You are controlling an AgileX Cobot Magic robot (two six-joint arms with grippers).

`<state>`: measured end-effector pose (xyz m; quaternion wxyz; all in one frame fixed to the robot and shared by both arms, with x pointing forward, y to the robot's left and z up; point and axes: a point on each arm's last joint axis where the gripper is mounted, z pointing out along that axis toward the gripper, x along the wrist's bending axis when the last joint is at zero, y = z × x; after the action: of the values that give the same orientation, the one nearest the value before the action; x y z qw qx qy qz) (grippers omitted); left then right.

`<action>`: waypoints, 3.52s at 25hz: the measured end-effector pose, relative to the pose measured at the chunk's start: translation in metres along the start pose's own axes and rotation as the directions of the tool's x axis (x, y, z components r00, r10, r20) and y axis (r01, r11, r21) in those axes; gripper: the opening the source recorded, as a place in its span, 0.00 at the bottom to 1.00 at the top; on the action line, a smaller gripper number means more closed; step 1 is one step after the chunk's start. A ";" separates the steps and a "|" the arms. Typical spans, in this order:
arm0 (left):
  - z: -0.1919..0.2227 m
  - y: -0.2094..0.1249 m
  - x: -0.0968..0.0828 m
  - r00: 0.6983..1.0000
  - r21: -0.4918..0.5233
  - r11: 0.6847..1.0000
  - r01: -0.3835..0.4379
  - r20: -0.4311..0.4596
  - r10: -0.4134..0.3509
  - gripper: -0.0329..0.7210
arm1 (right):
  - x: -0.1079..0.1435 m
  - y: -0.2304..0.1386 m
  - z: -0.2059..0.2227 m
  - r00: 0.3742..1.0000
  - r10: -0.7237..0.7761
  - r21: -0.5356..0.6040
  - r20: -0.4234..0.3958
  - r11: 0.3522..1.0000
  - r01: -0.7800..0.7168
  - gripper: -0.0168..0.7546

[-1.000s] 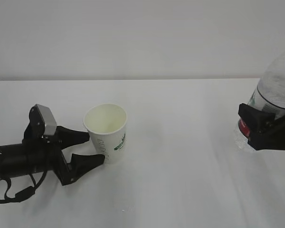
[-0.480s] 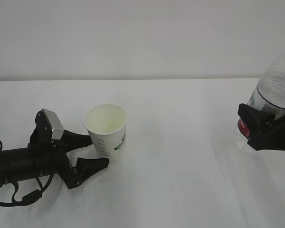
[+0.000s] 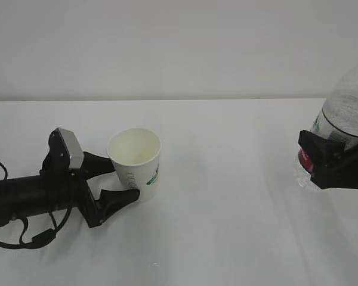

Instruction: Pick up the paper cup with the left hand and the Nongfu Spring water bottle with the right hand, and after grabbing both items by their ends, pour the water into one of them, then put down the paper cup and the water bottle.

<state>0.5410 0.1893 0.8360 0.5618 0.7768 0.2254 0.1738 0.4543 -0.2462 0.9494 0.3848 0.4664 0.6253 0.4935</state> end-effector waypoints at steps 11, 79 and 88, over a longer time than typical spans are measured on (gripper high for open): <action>0.015 0.010 -0.009 0.998 -0.026 0.999 -0.045 0.049 0.046 0.94 | 0.000 0.000 0.000 1.000 -0.001 0.000 -0.001 1.000 0.001 0.68; -0.015 0.042 -0.039 0.992 -0.055 0.992 0.115 0.049 -0.112 0.79 | 0.001 -0.001 0.000 1.000 0.003 0.016 -0.009 1.000 -0.003 0.68; -0.039 0.076 -0.056 0.990 -0.112 0.989 0.093 0.115 -0.080 0.79 | 0.004 -0.005 0.000 0.999 -0.006 0.054 -0.041 0.999 0.008 0.68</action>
<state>0.4857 0.1695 0.9198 0.6251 0.7402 0.2171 0.1191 0.4521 -0.2431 0.9445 0.3610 0.4643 0.6477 0.4843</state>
